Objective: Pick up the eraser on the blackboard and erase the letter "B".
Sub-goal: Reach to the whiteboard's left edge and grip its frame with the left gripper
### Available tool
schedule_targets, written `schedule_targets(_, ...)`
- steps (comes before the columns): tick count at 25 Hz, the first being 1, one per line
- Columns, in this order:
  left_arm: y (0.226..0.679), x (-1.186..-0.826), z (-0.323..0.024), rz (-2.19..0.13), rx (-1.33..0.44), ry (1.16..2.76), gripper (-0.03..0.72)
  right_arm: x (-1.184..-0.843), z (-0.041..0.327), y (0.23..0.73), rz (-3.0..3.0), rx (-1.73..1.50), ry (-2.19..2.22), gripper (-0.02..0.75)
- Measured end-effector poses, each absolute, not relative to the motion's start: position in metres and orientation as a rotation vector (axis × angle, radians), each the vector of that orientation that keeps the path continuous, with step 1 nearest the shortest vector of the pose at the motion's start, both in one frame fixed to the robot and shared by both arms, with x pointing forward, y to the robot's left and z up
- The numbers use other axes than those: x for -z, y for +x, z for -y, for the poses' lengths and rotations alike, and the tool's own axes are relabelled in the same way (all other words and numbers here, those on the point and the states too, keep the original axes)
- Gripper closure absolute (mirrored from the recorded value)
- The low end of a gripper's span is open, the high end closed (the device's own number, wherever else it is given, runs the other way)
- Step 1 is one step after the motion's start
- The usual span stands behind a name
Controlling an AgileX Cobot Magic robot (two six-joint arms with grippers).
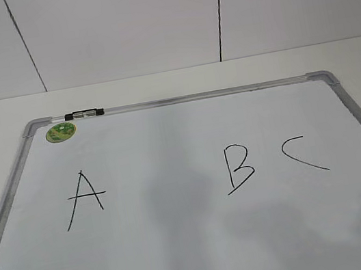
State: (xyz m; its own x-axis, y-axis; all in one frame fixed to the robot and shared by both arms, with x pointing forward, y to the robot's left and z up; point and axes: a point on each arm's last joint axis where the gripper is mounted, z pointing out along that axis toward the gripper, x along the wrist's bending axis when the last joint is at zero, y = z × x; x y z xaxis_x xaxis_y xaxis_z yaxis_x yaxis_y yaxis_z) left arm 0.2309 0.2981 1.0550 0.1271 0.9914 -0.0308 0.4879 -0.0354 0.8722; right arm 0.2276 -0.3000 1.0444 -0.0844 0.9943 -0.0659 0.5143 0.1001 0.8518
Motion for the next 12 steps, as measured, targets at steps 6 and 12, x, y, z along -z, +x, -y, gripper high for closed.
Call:
schedule_targets(6,0.2309,-1.055,-0.2981,-1.464,-0.824,1.634,0.452,-1.0444,0.3,0.2276,-1.689,-0.882,1.495,0.154)
schedule_targets(12,0.2309,-1.055,-0.2981,-1.464,-0.824,1.634,0.452,-1.0444,0.3,0.2276,-1.689,-0.882,1.495,0.154)
